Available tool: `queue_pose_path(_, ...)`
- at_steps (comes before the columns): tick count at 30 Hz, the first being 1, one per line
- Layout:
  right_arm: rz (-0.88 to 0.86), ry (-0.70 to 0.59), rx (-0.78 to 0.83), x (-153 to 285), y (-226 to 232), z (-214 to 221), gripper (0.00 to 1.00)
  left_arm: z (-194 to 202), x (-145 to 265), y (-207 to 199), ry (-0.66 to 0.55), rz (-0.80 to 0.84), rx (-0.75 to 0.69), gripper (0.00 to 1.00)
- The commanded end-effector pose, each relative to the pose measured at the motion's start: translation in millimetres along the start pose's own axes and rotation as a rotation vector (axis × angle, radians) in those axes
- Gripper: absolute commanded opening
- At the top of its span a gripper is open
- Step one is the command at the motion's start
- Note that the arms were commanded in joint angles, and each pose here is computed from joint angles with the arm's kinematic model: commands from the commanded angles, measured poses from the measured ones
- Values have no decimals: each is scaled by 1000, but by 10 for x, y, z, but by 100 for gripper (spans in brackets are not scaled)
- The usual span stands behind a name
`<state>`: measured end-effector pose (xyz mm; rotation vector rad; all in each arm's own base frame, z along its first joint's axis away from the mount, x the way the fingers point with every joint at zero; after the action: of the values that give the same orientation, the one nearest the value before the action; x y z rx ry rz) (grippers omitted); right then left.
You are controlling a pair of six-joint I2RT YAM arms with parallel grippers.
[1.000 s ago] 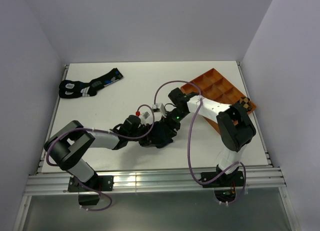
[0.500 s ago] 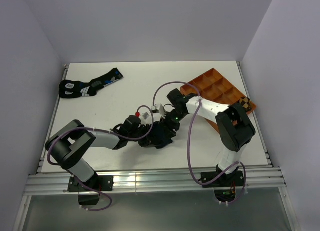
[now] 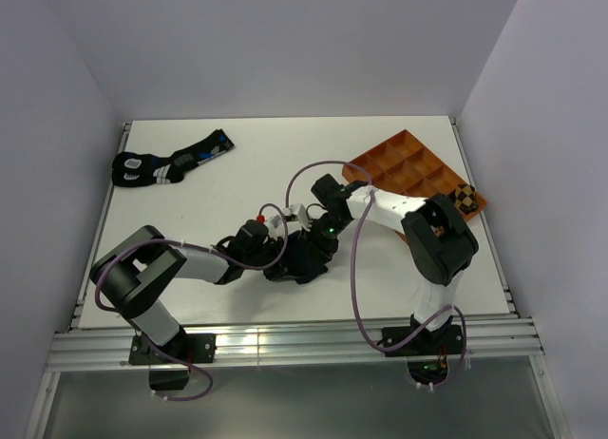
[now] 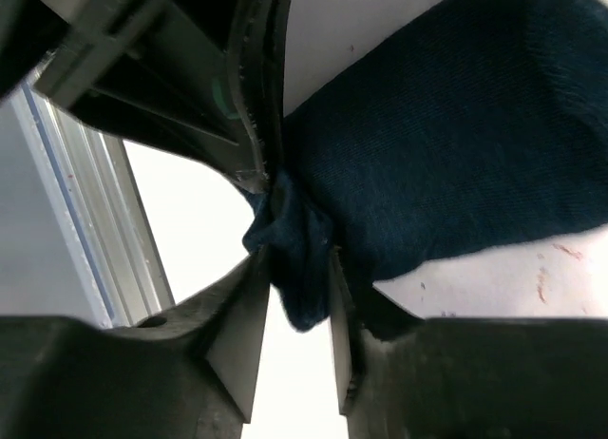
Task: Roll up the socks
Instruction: Roll the sock at the center of the board.
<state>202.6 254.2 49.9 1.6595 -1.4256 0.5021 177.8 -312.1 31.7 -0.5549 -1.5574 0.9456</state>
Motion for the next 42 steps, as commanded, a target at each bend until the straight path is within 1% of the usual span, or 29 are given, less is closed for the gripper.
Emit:
queue_pose_path(1, -45, 15, -19, -91, 34, -10, 34, -54, -19, -173, -11, 66, -24, 0)
queue_pose_path(2, -46, 18, -26, -97, 24, -3, 28, -54, -11, -183, -13, 72, -25, 0)
queue_pose_path(4, -63, 28, -52, -127, 27, 27, 24, -57, -1, -172, -21, 72, -24, 0)
queue_pose_path(5, -48, 32, -62, -115, -17, 17, 18, -62, 10, -190, -26, 79, -28, 0)
queue_pose_path(8, -50, 40, -107, -111, -69, 32, 11, -53, 33, -166, -34, 82, -30, 0)
queue_pose_path(10, -57, 58, -148, -109, -98, 69, 8, -46, 43, -128, -42, 81, -29, 0)
queue_pose_path(16, -78, 112, -247, -157, -130, 156, 1, -52, 95, -119, -78, 114, -53, 7)
queue_pose_path(21, -59, 154, -290, -197, -176, 238, 0, -121, 225, -110, -176, 142, -85, 20)
queue_pose_path(22, -53, 166, -298, -197, -190, 254, 0, -136, 285, -218, -199, 189, -116, 23)
queue_pose_path(23, -52, 170, -304, -206, -199, 261, 0, -142, 312, -221, -215, 194, -123, 26)
queue_pose_path(24, -60, 178, -312, -220, -195, 277, 0, -145, 338, -185, -236, 191, -132, 27)
queue_pose_path(25, -61, 182, -316, -214, -195, 272, 0, -149, 387, -254, -255, 217, -168, 27)
queue_pose_path(27, -67, 214, -341, -229, -198, 326, 0, -178, 411, -273, -299, 208, -212, 30)
queue_pose_path(28, -67, 218, -339, -225, -221, 308, 0, -199, 442, -327, -327, 209, -275, 31)
queue_pose_path(29, -62, 228, -341, -224, -237, 319, 0, -185, 430, -278, -333, 172, -302, 32)
queue_pose_path(30, -64, 239, -347, -243, -248, 342, 0, -131, 419, -357, -336, 178, -352, 32)
queue_pose_path(31, -69, 249, -350, -232, -255, 334, 0, -158, 442, -382, -374, 171, -421, 33)
queue_pose_path(32, -90, 258, -356, -264, -253, 354, 0, -147, 444, -394, -388, 166, -454, 34)
queue_pose_path(33, -102, 262, -360, -262, -255, 355, 0, -76, 430, -419, -381, 172, -493, 35)
queue_pose_path(34, -121, 267, -363, -235, -240, 331, 0, -91, 434, -425, -399, 166, -539, 35)
queue_pose_path(37, -171, 278, -347, -235, -210, 320, 0, -25, 384, -384, -384, 154, -634, 38)
queue_pose_path(38, -177, 280, -339, -236, -220, 326, 0, -59, 370, -362, -403, 138, -648, 38)
queue_pose_path(39, -172, 277, -331, -226, -238, 302, 0, -61, 330, -351, -400, 130, -677, 38)
queue_pose_path(42, -175, 280, -331, -221, -247, 279, 0, -79, 273, -354, -404, 126, -699, 39)
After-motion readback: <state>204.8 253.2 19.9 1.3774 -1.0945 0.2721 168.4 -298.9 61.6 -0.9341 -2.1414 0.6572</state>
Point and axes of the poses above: each gripper's point midway between its finger pads, its own x axis back along the fingers, its own y axis along the line the jaws close on, z = x × y, the point moved 1 cm from there along x, back along the fingers, and after that the axes turned 12 degrees about x, right-handed, at the moved point
